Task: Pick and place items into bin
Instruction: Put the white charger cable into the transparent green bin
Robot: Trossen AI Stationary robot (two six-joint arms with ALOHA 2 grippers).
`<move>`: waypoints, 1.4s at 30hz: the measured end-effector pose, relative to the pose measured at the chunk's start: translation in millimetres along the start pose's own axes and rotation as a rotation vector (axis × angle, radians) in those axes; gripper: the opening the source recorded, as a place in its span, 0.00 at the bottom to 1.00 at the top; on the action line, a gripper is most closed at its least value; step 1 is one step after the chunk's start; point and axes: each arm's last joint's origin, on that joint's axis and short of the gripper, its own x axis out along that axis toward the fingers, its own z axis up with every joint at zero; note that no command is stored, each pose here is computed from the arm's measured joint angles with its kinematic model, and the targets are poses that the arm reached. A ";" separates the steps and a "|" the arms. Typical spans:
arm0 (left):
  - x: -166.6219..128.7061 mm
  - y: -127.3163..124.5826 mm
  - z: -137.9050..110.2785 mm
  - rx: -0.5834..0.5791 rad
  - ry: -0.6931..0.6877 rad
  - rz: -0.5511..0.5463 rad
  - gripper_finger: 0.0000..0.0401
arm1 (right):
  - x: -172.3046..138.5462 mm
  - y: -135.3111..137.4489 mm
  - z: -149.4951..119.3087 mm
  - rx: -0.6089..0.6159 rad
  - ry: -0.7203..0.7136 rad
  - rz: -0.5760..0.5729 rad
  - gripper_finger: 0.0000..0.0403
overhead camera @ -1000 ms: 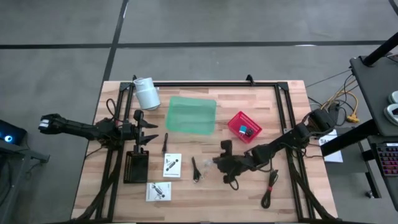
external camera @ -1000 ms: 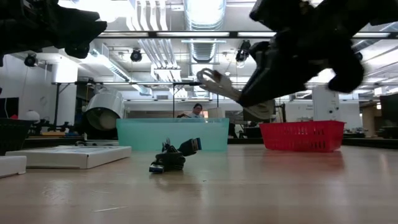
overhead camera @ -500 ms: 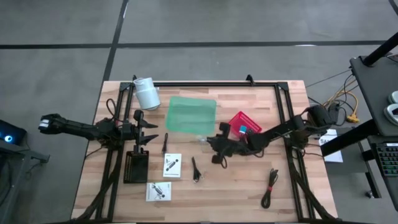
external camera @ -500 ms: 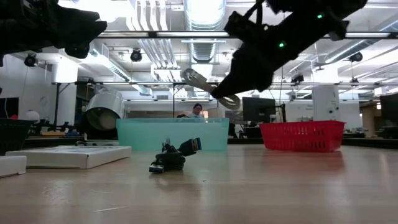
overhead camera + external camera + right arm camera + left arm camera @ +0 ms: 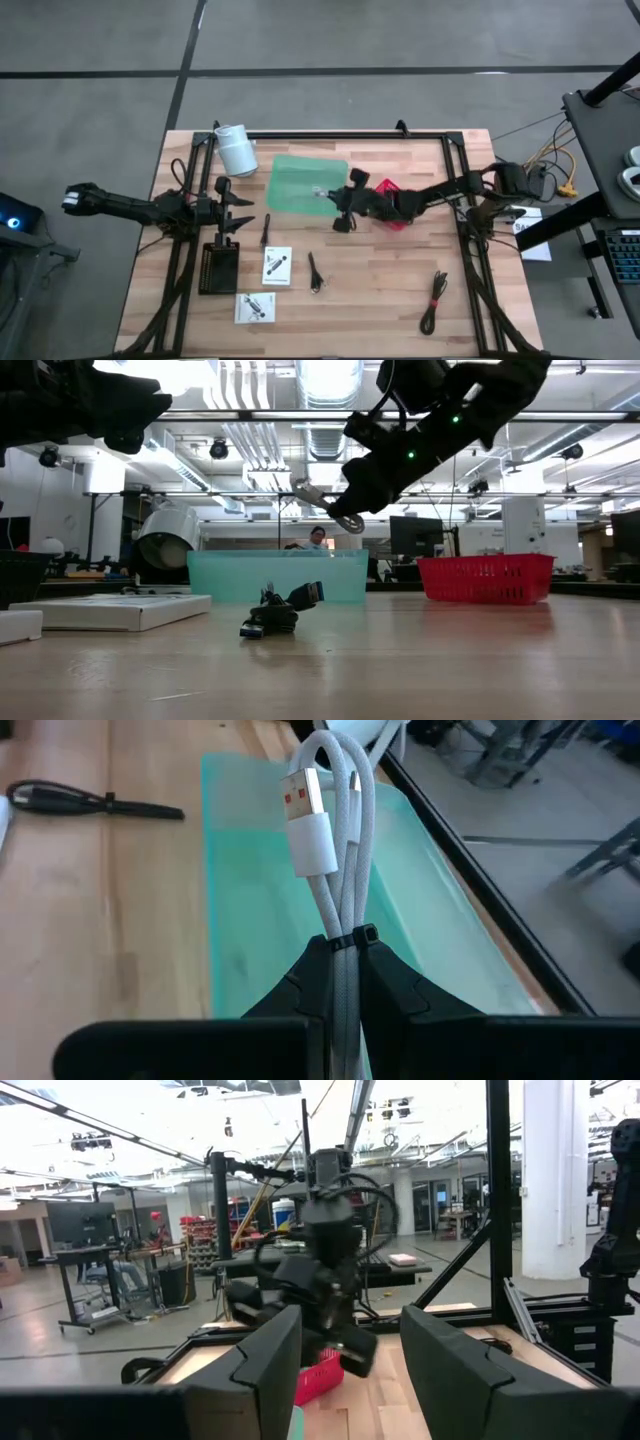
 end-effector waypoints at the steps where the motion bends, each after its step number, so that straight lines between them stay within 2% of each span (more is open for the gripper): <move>1: 0.0 0.0 0.0 0.000 0.000 0.000 0.39 | 2.5 -5.1 -0.2 0.010 -0.001 0.010 0.05; 7: 0.0 0.0 0.0 0.000 0.000 0.000 0.39 | 14.3 -33.6 -3.3 0.048 0.009 0.018 0.05; 12: 0.0 0.0 0.0 0.000 0.000 0.000 0.39 | 21.7 -54.5 -3.7 0.044 -0.027 0.104 0.05; 18: 0.0 0.0 0.0 0.000 0.000 0.000 0.39 | 27.1 -76.2 -6.8 0.059 -0.032 0.080 0.05; 30: 0.0 0.0 0.0 0.000 0.000 0.000 0.39 | 31.2 -94.8 -4.7 0.090 -0.069 0.213 0.05; 34: 0.0 0.0 0.0 0.000 0.000 0.000 0.39 | 32.6 -102.2 2.2 0.112 -0.086 0.205 0.05; 42: 0.0 0.0 0.0 0.000 0.000 0.000 0.39 | 32.8 -118.4 20.4 0.120 0.123 0.219 0.05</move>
